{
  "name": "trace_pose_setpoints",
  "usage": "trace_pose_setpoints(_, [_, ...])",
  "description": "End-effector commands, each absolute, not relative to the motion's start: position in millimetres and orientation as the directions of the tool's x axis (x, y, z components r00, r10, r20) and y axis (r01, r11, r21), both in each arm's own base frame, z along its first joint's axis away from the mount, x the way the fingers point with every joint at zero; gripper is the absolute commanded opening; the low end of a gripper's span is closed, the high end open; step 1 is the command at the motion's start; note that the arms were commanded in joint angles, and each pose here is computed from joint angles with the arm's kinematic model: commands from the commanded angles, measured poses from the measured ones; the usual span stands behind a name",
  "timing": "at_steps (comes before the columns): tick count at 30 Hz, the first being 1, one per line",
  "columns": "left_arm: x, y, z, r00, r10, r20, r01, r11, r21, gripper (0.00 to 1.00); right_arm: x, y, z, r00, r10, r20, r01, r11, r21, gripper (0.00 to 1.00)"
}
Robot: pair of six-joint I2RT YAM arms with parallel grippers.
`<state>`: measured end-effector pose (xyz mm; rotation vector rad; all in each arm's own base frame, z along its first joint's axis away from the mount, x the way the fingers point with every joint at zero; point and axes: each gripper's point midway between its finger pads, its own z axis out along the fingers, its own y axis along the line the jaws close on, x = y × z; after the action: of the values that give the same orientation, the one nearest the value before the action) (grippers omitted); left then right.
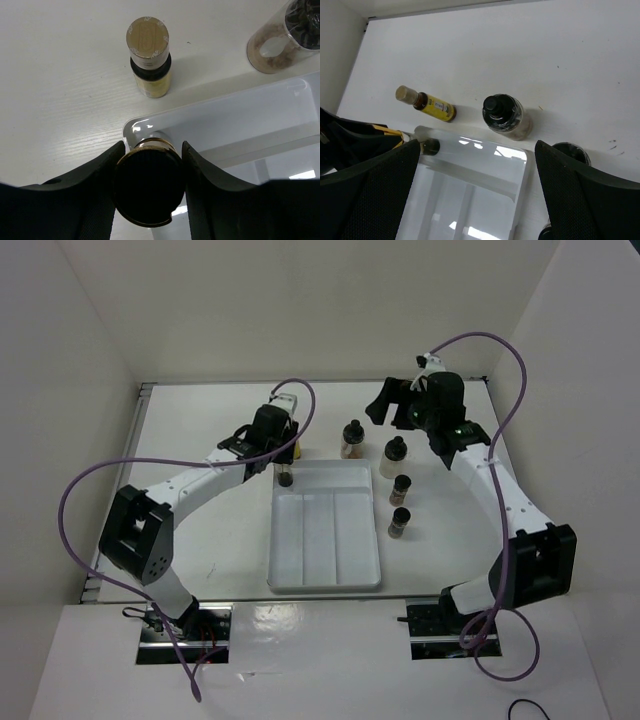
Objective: Organize the condiment bottles
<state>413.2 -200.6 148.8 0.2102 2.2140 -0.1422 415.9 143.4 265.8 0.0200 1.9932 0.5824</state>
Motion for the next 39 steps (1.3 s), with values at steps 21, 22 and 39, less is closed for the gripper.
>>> trace_pose_setpoints(21, [387.0,-191.9,371.6,-0.323,-0.124,-0.938,0.185,0.964,-0.191,1.0,495.8,238.2,305.4,-0.397,0.111,-0.911,-0.382,0.883,0.274,1.0])
trace_pose_setpoints(22, [383.7,-187.4,374.1,-0.334,-0.135,-0.933,0.182,0.962,-0.204,1.0,495.6,246.1,302.6,-0.405,0.094,-0.91,-0.403,0.874,0.27,1.0])
trace_pose_setpoints(39, [386.7,-98.9,314.8,-0.468,-0.268,-0.842,0.029,0.948,-0.318,1.0,473.3,364.9,246.3,-0.414,-0.199,-0.888,-0.575,0.813,0.086,1.0])
